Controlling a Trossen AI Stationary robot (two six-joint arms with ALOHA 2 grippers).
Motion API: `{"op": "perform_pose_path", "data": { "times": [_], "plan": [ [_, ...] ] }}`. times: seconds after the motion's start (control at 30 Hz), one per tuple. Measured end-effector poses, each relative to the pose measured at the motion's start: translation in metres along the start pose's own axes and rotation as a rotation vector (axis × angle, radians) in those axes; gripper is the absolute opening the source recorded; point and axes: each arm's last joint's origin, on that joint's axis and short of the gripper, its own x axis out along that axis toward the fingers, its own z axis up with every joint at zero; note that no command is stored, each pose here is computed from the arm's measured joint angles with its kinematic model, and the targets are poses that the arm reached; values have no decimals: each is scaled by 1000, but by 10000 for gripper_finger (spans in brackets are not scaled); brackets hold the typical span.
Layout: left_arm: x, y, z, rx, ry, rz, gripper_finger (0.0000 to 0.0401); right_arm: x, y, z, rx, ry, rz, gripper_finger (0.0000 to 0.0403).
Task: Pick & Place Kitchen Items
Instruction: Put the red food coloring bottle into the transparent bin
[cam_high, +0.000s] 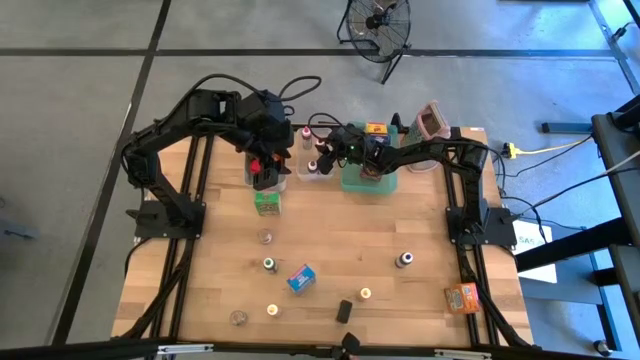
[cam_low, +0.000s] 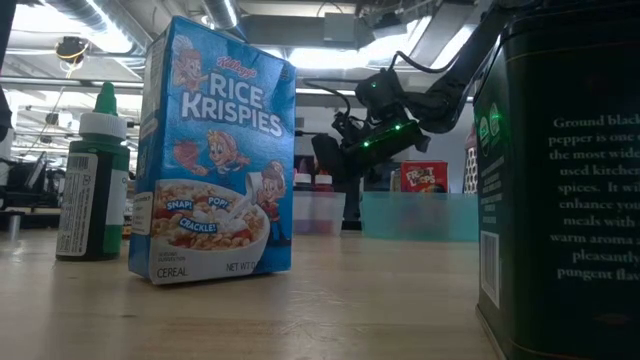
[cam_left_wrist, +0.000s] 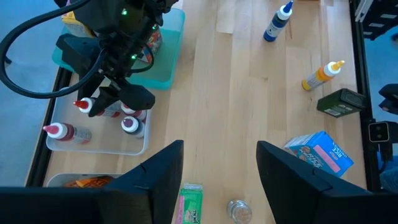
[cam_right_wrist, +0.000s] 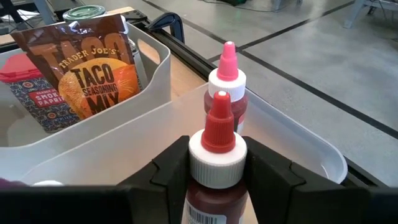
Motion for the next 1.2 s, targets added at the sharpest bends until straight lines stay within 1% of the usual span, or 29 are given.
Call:
{"op": "perform_pose_path", "data": {
  "times": [0.43,0.57,0.7,1.2],
  "plan": [
    [0,0,0,-2,0,-1,198,0,0,-2,1,19,-3,141],
    [0,0,0,-2,0,0,198,0,-2,-4,-8,38,-51,141],
    [0,0,0,-2,0,0,198,0,1,-4,-25,35,-48,141],
    [0,0,1,-1,-13,0,198,-1,2,-4,-13,34,-47,141]
  ]
}}
